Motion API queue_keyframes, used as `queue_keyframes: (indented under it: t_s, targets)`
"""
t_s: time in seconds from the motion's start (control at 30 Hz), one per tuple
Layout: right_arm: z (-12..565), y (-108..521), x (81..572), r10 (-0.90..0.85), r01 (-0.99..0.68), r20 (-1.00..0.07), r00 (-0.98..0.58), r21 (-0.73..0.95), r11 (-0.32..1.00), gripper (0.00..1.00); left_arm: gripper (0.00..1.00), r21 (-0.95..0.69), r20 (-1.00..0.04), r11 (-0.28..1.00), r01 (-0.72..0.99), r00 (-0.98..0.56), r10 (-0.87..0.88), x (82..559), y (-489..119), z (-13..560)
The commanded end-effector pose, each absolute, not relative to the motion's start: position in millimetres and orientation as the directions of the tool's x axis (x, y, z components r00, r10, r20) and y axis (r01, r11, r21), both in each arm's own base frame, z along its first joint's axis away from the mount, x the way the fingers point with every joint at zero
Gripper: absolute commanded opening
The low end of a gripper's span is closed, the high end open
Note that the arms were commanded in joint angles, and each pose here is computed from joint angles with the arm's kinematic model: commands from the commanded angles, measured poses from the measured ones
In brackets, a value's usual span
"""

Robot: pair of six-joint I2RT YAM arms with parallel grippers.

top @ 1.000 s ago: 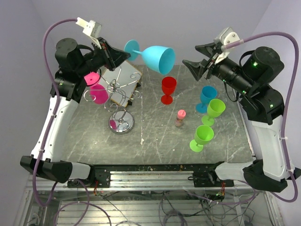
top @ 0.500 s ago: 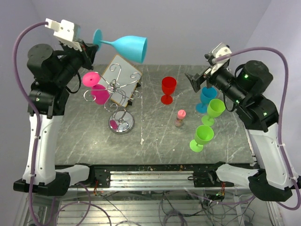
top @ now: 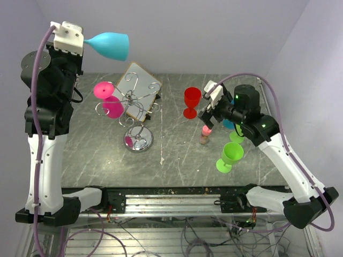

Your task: Place the wine glass upside down on the wine glass rack

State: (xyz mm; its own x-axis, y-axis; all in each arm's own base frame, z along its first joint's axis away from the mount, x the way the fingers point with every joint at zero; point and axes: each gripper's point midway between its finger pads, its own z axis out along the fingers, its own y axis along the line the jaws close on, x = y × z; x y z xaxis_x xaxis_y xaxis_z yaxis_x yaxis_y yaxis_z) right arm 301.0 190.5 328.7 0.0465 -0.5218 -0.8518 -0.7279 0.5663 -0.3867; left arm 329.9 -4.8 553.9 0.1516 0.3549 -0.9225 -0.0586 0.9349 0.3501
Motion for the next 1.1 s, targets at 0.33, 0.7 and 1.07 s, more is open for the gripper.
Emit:
queue_keyframes:
  t_s: [0.33, 0.7, 1.07]
  targets:
    - [277, 159, 308, -0.418, -0.774, -0.908, -0.037, -0.238, 0.586, 0.96, 0.07, 0.655, -0.746, 0.66, -0.367, -0.18, 0.641, 338, 61, 537]
    - [258, 155, 311, -0.43, -0.777, -0.899, -0.082, -0.213, 0.593, 0.96, 0.07, 0.938, -0.338, 0.232, -0.255, -0.546, 0.767, 303, 103, 484]
    - [251, 156, 309, -0.433, -0.791, -0.897, -0.09, -0.2, 0.579, 0.96, 0.07, 0.942, -0.33, 0.266, -0.203, -0.432, 0.84, 340, 81, 470]
